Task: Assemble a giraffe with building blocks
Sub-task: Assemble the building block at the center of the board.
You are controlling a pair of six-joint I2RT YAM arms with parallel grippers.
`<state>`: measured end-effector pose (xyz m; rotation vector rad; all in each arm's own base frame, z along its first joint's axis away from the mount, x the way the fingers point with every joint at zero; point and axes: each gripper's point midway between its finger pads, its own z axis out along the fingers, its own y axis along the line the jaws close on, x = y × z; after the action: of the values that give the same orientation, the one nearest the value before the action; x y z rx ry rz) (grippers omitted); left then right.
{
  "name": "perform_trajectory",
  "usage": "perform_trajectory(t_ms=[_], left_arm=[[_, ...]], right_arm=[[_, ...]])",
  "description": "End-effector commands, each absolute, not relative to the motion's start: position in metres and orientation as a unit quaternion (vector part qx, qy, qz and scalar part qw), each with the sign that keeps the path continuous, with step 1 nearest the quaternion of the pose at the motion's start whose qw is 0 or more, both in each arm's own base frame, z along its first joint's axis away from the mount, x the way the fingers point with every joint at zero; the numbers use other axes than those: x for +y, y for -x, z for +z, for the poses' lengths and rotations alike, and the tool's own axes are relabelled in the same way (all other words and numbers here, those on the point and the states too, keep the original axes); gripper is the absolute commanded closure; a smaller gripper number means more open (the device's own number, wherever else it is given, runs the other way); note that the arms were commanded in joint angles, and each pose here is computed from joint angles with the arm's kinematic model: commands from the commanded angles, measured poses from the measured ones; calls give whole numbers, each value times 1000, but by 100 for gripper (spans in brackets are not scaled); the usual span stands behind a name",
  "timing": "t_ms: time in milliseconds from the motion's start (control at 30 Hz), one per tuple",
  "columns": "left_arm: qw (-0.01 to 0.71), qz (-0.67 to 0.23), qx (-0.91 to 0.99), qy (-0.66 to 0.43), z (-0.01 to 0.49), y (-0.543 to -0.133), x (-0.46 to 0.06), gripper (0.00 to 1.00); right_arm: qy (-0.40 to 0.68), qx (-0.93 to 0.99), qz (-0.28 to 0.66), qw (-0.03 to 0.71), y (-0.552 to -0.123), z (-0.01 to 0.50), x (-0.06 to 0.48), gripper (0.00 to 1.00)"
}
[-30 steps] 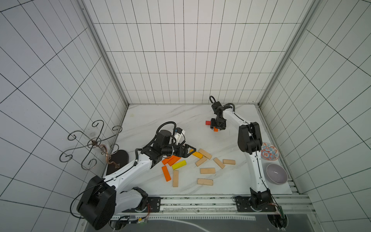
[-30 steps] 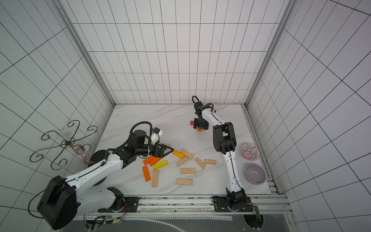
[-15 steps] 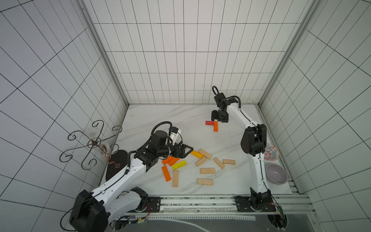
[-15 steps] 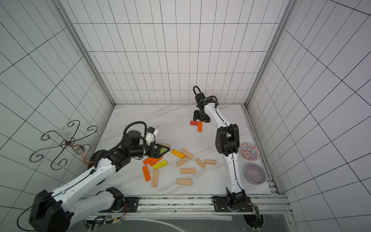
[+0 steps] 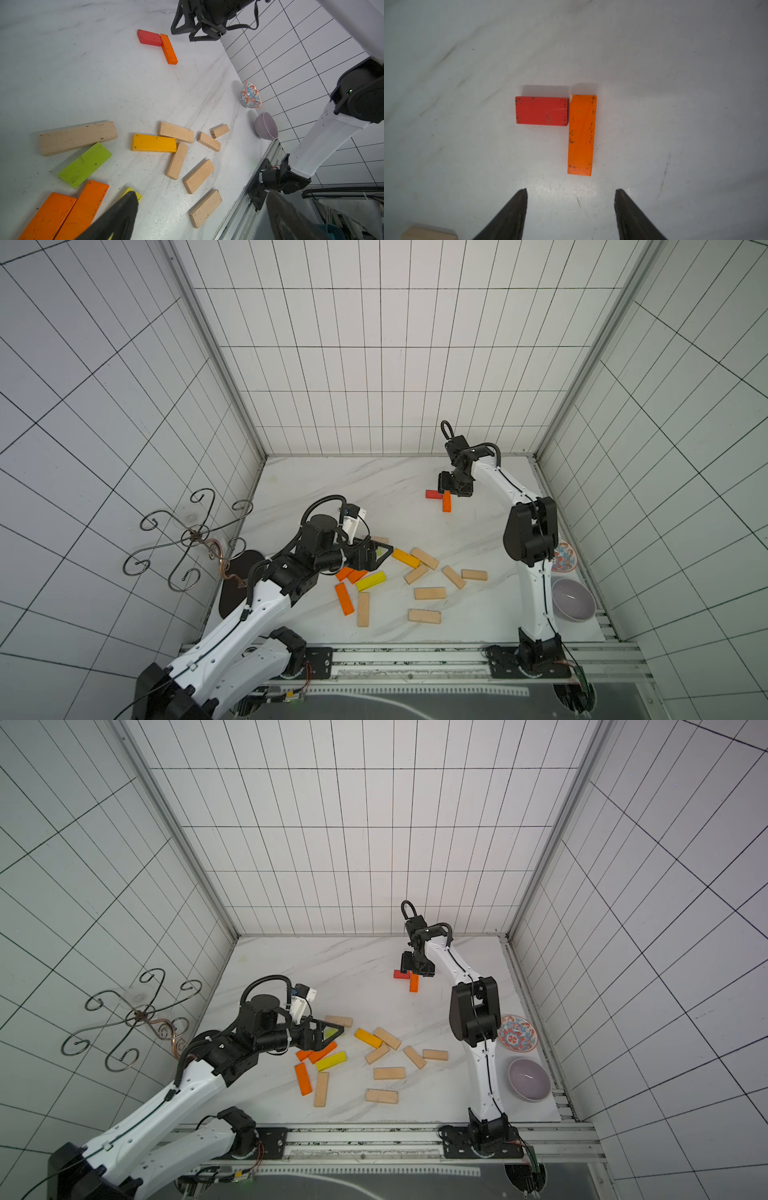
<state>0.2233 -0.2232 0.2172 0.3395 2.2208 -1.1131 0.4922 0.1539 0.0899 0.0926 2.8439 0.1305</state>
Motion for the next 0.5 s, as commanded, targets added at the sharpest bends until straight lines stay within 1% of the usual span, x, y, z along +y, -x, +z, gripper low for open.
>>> perform_trajectory(t_ms=[0, 167, 467], left_arm=[[316, -422, 840, -124, 219, -226, -223, 3], [311, -424, 841, -125, 213, -228, -226, 4], [306, -425, 842, -131, 209, -232, -230, 3]], right_arm=[[-41, 985, 67, 153, -506, 92, 148, 29], [-57, 983, 92, 151, -518, 80, 141, 26], [-58, 978, 142, 145, -535, 62, 149, 25]])
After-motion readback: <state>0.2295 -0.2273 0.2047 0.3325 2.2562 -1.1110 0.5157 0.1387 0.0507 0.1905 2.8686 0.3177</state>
